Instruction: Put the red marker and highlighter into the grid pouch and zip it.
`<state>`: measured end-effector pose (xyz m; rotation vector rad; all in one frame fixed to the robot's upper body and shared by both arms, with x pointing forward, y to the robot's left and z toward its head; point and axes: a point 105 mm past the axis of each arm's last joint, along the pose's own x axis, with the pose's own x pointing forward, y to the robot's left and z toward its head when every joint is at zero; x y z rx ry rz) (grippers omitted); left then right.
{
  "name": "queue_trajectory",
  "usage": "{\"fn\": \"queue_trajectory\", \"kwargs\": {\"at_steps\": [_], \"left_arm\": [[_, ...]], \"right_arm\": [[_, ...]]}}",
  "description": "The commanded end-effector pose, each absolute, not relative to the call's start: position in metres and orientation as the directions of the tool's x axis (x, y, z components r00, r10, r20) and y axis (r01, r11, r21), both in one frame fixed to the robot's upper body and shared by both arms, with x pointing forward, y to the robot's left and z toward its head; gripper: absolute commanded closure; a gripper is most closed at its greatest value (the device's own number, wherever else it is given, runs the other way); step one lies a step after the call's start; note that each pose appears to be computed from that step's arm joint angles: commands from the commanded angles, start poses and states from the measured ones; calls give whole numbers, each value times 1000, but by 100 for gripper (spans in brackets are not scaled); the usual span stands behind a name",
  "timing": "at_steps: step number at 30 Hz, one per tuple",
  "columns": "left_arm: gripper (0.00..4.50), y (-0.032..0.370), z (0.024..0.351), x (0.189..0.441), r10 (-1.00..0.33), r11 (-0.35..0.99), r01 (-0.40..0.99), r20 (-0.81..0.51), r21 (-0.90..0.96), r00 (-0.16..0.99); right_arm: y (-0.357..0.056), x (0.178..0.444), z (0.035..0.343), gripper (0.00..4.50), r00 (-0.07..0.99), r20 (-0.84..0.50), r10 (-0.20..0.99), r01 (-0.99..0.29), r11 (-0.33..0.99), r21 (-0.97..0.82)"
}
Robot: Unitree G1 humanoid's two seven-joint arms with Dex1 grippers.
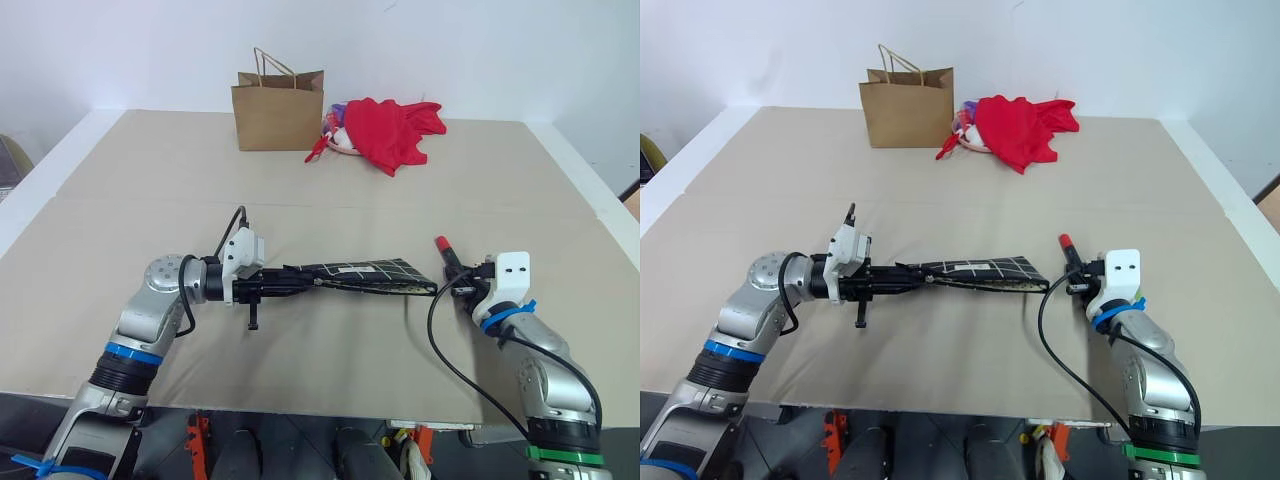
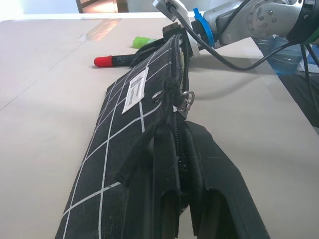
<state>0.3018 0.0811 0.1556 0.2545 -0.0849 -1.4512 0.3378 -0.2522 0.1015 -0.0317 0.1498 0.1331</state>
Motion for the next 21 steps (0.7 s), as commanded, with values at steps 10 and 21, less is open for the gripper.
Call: {"fn": "queue_trajectory", "kwargs": {"at_steps": [10, 21], "left_arm": [[450, 82, 166, 298, -994, 60, 971, -79, 232, 80], [450, 78, 168, 295, -995, 43, 969, -76, 244, 64]], "right_arm": [[-171, 247, 210, 388, 365, -162, 917, -929, 369, -8], [-196, 244, 181, 388, 381, -300, 875, -910, 411, 44]]}}
